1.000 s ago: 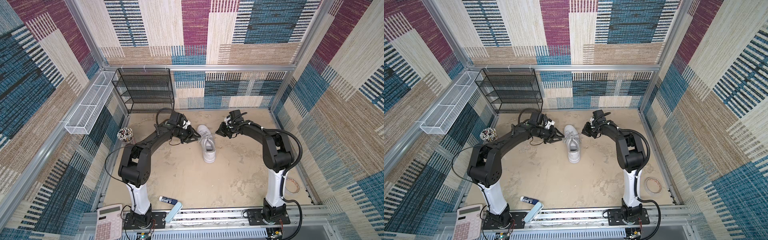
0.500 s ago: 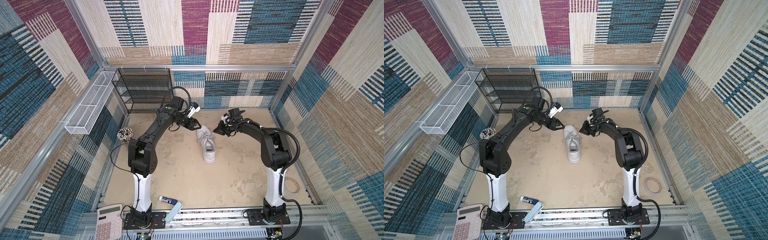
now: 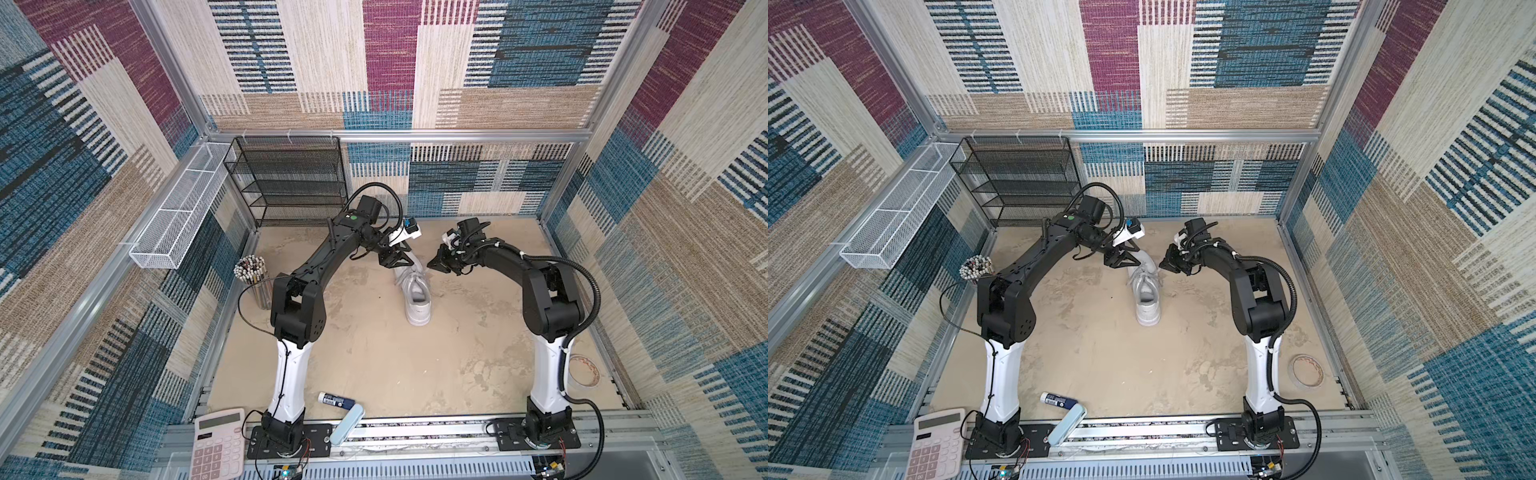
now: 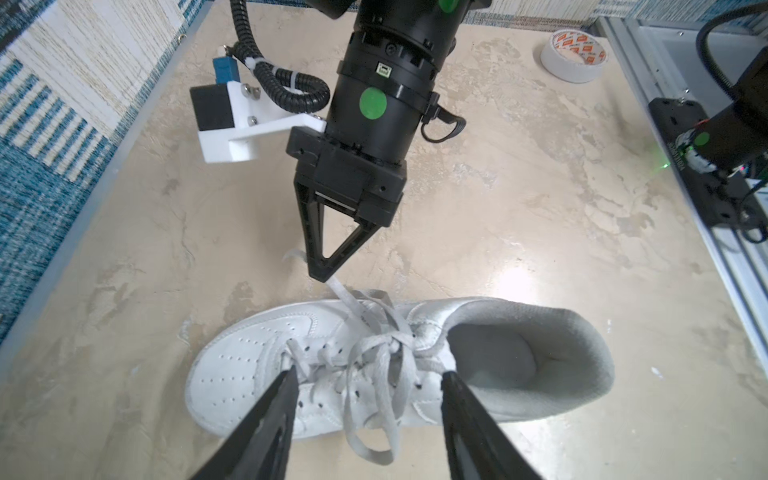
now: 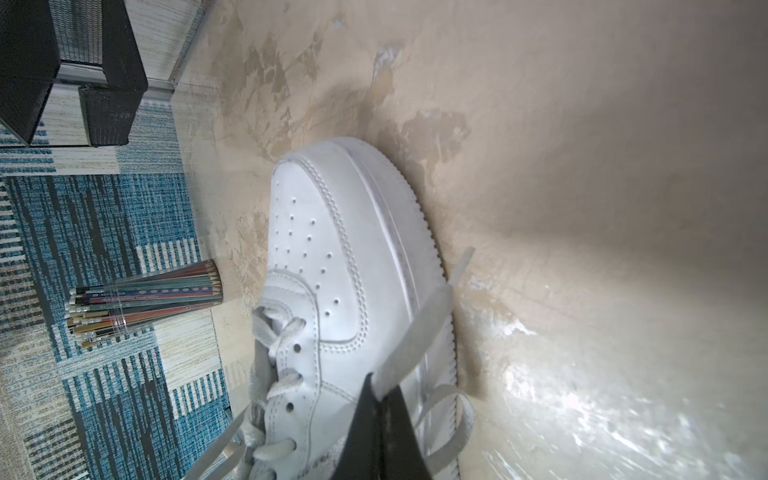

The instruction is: Tie the shoes

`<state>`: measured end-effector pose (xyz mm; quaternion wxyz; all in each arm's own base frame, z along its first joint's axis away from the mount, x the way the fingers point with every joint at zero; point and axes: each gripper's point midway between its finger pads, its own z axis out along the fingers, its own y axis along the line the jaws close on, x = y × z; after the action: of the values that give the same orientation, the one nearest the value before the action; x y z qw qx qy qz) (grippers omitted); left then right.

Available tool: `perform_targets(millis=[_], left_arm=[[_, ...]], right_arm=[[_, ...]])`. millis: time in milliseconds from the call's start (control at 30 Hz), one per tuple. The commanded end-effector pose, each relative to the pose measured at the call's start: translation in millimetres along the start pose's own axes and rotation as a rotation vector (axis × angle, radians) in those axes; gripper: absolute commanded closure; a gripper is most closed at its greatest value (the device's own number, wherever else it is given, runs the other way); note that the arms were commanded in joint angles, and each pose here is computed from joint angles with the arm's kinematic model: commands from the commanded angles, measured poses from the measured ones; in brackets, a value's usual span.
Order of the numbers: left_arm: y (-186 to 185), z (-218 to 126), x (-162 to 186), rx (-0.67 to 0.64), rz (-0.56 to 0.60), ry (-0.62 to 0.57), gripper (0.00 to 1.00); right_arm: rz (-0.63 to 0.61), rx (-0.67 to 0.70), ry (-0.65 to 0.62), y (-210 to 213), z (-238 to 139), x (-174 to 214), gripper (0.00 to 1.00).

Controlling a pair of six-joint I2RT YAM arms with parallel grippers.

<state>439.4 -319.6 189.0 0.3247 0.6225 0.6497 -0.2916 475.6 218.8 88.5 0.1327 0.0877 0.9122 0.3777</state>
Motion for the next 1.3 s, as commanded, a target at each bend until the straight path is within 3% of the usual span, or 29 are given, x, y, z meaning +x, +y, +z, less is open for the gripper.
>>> perform_targets(millis=[0, 367, 867, 1033, 1267], left_arm=[[-13, 5, 6, 0.070, 0.054, 0.012, 0.43], [-14, 21, 12, 0.129, -0.006, -0.027, 0.54], [-10, 33, 24, 0.143, -0.028, -0.016, 0.55], [-11, 35, 27, 0.149, -0.049, -0.012, 0.66], [-9, 31, 26, 0.129, -0.021, 0.002, 0.92]], right_arm=[[-0.016, -0.014, -0.009, 4, -3, -1, 1.00], [-0.021, -0.011, -0.010, 3, -3, -6, 1.00], [-0.032, -0.013, -0.002, 4, -3, -7, 1.00], [-0.034, -0.013, 0.003, 3, -2, -5, 1.00], [-0.031, -0.013, -0.013, 4, -5, -8, 1.00]])
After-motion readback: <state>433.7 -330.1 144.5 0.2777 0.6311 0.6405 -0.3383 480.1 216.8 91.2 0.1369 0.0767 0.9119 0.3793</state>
